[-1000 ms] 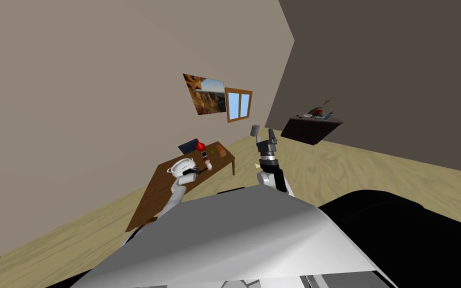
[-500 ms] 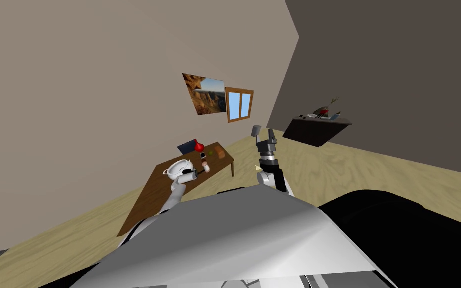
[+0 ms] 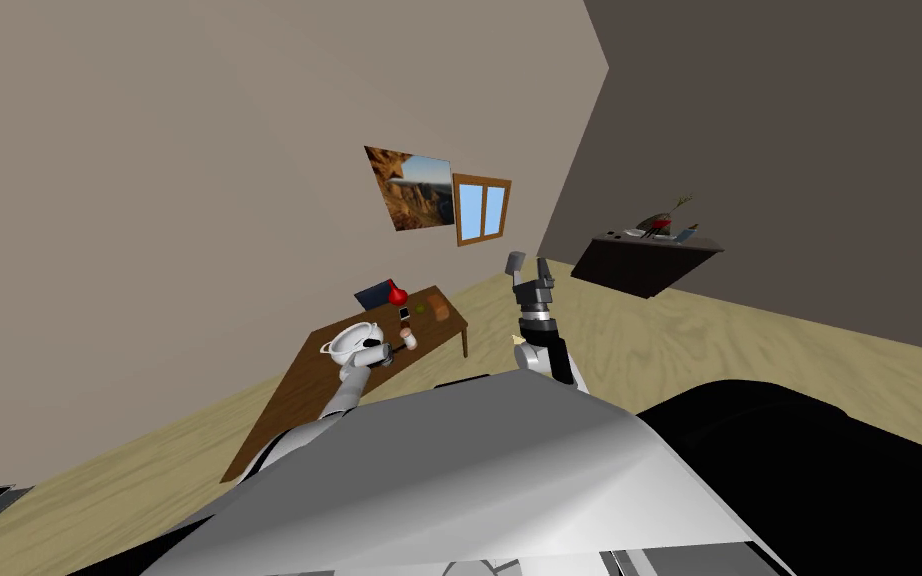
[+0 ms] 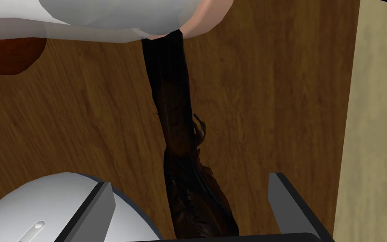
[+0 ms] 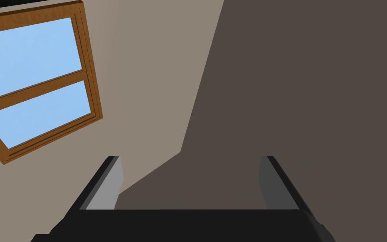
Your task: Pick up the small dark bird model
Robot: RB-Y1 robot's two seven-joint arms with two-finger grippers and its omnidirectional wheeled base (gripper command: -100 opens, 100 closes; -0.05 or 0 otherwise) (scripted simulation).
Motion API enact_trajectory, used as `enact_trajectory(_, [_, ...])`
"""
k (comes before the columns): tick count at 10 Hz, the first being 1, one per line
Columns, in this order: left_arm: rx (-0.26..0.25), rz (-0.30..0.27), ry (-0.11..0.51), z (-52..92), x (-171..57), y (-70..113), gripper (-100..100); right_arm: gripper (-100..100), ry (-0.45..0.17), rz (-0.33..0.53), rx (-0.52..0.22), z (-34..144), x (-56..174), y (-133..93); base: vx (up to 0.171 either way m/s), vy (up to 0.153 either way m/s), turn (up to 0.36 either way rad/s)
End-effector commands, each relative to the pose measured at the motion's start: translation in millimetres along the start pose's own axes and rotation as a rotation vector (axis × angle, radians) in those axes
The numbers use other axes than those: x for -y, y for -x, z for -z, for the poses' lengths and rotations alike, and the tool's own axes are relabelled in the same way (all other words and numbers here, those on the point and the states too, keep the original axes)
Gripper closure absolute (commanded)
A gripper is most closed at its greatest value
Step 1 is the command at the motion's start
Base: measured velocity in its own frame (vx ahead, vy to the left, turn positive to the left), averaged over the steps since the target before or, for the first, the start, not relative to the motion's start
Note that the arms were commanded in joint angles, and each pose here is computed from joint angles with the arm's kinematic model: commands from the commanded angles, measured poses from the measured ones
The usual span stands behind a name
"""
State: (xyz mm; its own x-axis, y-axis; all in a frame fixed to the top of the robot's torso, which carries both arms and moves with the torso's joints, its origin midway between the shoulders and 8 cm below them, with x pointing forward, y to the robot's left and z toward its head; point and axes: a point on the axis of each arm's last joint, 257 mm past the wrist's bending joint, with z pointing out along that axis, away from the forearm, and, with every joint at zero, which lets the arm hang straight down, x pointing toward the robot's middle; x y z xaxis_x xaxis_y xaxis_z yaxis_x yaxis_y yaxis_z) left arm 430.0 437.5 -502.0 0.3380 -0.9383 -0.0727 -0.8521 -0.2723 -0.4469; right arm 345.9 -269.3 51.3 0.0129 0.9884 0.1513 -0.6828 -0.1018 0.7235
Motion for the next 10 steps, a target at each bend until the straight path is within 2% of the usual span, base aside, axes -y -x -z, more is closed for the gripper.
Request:
enact_trajectory(1, [0.013,0.007,0.034,-1.9,-6,6.9,-100,0,0.0,0.0,0.0,0.0,0,0,0.059,-0.023,0.041])
enact_trajectory(2, [0.024,0.012,0.057,-2.6,-11,13.5,-100,0,0.0,0.0,0.0,0.0,0,0,0.061,0.004,0.067])
enact_trajectory(3, [0.017,0.009,0.042,-2.4,-8,10.0,-100,0,0.0,0.0,0.0,0.0,0,0,0.03,0.004,0.014])
enact_trajectory(4, [0.019,0.01,0.046,-2.6,-8,10.8,0,0,0.0,0.0,0.0,0.0,0,0,0.005,0.0,-0.003])
enact_trajectory(5, [0.019,0.008,0.042,-7.0,-16,10.1,-100,0,0.0,0.0,0.0,0.0,0,0,0.031,0.011,0.012])
enact_trajectory(9, [0.018,0.007,0.041,-12.1,-25,9.2,-100,0,0.0,0.0,0.0,0.0,0,0,0.045,0.017,0.006])
enact_trajectory(10, [0.018,0.007,0.039,-12.4,-25,9.1,100,0,0.0,0.0,0.0,0.0,0,0,0.0,0.0,0.0])
